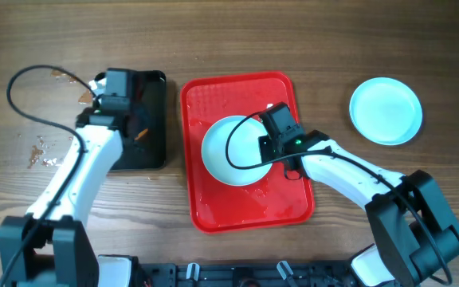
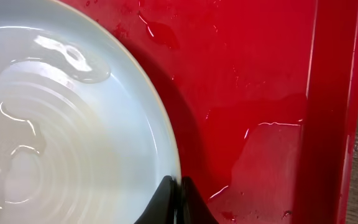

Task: Clean dirty plates on tray and stack at the side
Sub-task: 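Return the sponge to the black tray with the left gripper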

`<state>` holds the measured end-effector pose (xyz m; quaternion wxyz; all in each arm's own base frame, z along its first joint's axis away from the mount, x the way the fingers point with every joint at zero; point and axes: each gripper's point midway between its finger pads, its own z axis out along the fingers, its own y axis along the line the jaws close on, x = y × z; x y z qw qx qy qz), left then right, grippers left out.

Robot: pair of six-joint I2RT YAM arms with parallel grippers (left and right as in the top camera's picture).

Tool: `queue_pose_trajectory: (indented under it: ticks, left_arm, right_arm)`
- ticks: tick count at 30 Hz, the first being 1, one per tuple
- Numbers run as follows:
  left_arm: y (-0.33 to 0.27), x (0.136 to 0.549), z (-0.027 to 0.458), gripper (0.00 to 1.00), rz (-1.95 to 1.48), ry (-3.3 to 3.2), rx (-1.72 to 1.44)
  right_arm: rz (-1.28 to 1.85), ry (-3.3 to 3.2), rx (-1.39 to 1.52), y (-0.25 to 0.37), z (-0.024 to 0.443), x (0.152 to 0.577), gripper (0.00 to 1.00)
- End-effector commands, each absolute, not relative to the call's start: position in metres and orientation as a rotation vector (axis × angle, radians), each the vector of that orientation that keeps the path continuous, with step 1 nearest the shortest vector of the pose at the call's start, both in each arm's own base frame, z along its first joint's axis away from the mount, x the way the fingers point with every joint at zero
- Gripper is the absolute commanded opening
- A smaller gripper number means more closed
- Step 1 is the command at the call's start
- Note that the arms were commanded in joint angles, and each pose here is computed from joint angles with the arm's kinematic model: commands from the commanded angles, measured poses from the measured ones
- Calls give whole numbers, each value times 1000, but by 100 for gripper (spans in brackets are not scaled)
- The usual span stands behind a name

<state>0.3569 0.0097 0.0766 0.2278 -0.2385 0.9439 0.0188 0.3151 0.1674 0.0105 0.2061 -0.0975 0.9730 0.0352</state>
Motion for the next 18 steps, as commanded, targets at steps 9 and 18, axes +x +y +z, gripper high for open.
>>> queue_pose_trajectory:
  ticks: [9,18]
  left_arm:
    - [-8,347,48,100,-161,2770,-254]
    - [-4,347,138,100,-138,2537,-229]
  right_arm:
    - [82,2646,-487,174,54,322,4]
    - [157,2638,-608,177,91,302,15]
